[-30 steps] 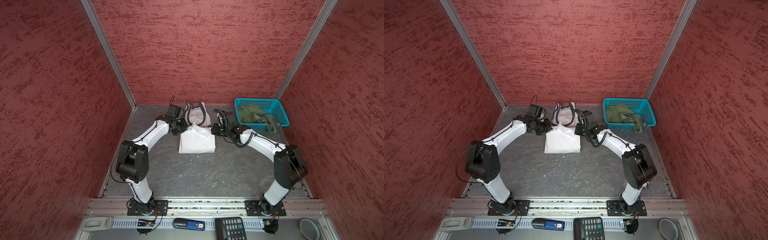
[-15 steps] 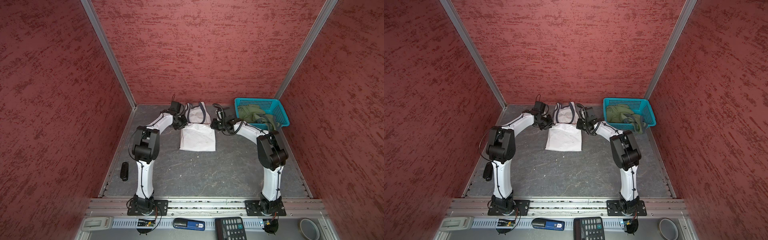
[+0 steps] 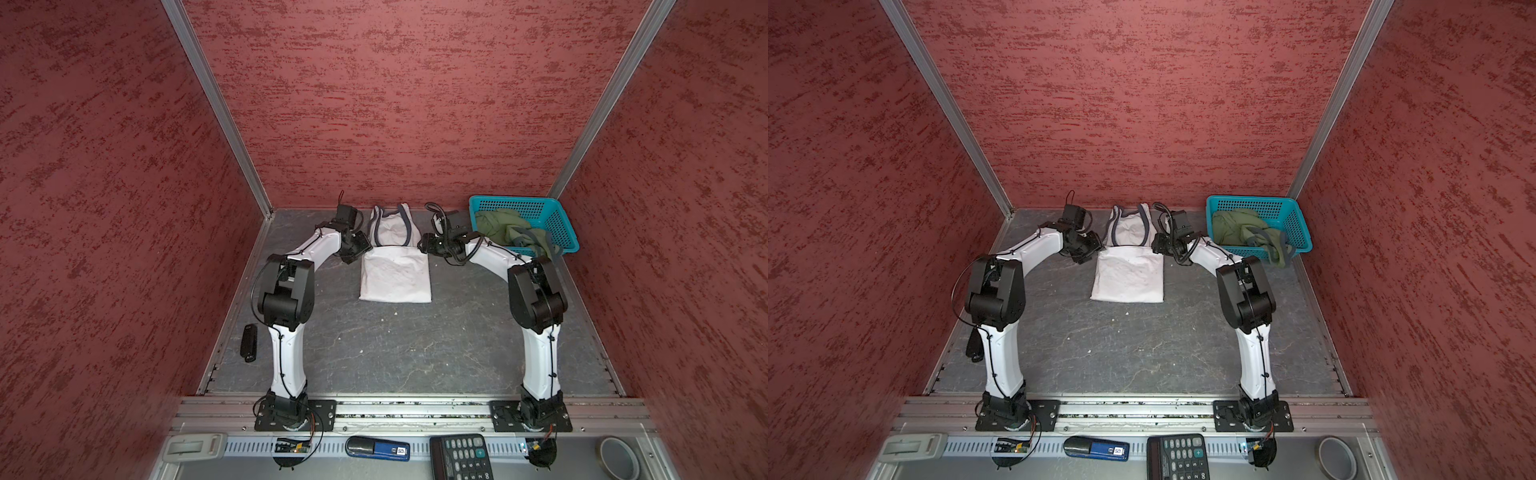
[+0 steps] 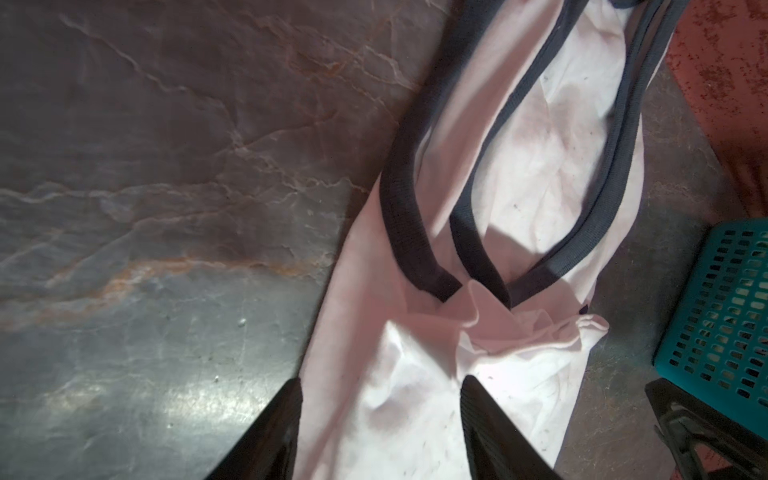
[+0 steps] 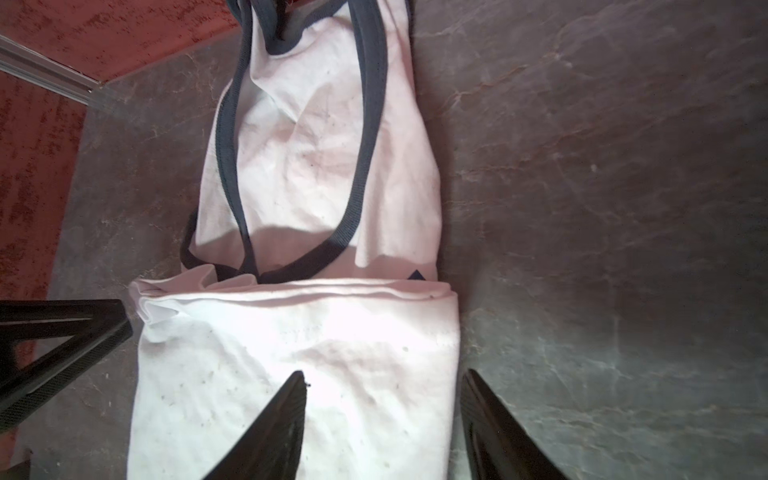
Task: Fold and stack the tank tops
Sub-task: 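Lay the folded hem near the straps and open both grippers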
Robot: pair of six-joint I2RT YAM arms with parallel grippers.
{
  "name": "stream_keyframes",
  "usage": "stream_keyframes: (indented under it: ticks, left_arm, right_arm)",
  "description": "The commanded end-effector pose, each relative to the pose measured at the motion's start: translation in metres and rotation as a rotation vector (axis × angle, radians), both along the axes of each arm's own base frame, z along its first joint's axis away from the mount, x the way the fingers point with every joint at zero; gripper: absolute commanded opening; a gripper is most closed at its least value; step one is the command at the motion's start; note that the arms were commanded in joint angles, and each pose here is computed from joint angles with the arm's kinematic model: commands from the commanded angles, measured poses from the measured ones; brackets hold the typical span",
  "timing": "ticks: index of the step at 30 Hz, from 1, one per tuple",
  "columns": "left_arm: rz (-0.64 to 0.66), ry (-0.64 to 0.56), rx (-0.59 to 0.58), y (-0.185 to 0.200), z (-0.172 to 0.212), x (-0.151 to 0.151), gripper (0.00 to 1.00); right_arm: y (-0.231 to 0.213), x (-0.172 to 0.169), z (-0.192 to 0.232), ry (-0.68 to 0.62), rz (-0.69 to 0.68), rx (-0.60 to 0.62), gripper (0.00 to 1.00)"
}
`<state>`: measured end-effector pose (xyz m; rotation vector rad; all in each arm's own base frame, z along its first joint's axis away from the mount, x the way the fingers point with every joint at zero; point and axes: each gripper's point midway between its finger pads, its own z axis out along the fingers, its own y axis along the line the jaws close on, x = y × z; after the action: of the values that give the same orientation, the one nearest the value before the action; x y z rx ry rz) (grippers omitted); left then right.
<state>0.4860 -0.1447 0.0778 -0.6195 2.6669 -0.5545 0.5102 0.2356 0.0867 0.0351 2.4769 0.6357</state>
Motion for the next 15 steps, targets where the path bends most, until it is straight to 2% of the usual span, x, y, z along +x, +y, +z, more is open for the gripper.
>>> stream_keyframes:
  ticks: [1, 7, 15]
  left_arm:
    - [-0.055, -0.057, -0.008, -0.007, 0.005, 0.004, 0.63]
    - [-0.082, -0.043, -0.014, -0.017, -0.010, 0.007, 0.63]
    - [-0.077, -0.023, -0.007, -0.020, -0.024, 0.021, 0.50]
  right_arm:
    - [-0.009, -0.003, 0.000, -0.015, -0.010, -0.030, 0.63]
    - [-0.002, -0.004, -0.024, 0.024, 0.014, -0.011, 0.63]
    - [0.008, 0.004, -0.037, 0.056, 0.037, 0.008, 0.58]
